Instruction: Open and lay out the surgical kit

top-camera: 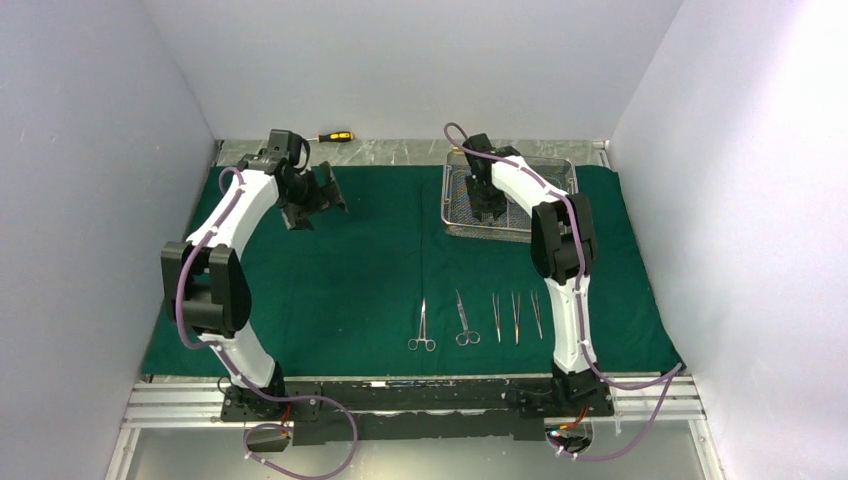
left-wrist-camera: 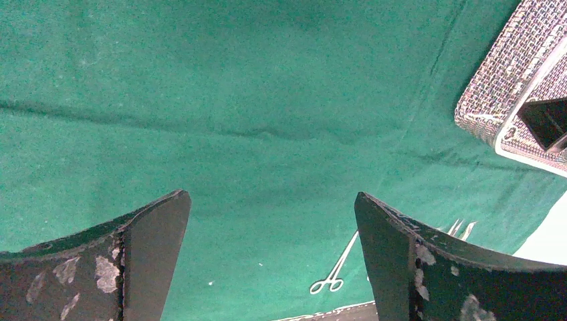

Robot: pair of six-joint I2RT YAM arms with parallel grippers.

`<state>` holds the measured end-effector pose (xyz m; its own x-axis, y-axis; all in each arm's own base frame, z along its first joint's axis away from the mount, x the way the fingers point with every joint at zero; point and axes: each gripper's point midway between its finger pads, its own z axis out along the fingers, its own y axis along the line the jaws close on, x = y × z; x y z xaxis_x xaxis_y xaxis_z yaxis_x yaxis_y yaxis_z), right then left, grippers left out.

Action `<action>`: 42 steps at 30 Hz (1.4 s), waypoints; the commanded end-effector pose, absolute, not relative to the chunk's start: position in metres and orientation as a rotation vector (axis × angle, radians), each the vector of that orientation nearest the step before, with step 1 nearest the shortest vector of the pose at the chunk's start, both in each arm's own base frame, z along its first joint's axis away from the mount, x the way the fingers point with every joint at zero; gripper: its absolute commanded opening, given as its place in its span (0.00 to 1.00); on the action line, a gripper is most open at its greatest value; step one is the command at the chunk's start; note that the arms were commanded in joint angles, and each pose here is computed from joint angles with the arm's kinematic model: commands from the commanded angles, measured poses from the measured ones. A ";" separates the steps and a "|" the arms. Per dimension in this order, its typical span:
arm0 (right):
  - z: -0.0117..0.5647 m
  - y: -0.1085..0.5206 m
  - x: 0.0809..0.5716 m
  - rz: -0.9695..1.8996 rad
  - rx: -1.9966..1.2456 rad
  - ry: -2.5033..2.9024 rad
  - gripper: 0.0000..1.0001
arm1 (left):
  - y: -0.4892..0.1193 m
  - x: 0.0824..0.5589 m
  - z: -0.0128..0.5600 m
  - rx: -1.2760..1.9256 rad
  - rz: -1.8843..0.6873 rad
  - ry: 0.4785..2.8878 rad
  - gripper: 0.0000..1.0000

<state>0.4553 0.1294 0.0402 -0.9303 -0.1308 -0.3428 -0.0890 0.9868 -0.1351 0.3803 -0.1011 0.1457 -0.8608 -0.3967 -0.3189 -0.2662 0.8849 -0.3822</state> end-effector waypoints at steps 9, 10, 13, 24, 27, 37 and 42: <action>0.027 0.088 0.461 -0.267 -0.025 2.798 0.43 | -0.102 0.404 0.148 -0.465 -0.525 2.646 0.99; 0.024 0.086 0.461 -0.260 -0.002 2.801 0.43 | -0.103 0.405 0.147 -0.467 -0.532 2.648 0.99; 0.020 0.087 0.466 -0.209 0.080 2.782 0.43 | -0.102 0.407 0.145 -0.467 -0.537 2.657 0.99; 0.032 0.061 0.475 -0.206 0.453 2.692 0.15 | -0.095 0.408 0.142 -0.494 -0.537 2.658 0.99; 0.042 0.056 0.477 -0.212 0.503 2.650 0.08 | -0.095 0.407 0.142 -0.498 -0.540 2.660 0.99; 0.078 0.033 0.486 -0.074 0.854 2.459 0.02 | -0.093 0.408 0.144 -0.506 -0.551 2.654 0.99; 0.085 0.030 0.499 0.088 0.970 2.405 0.00 | -0.092 0.406 0.145 -0.505 -0.549 2.653 0.99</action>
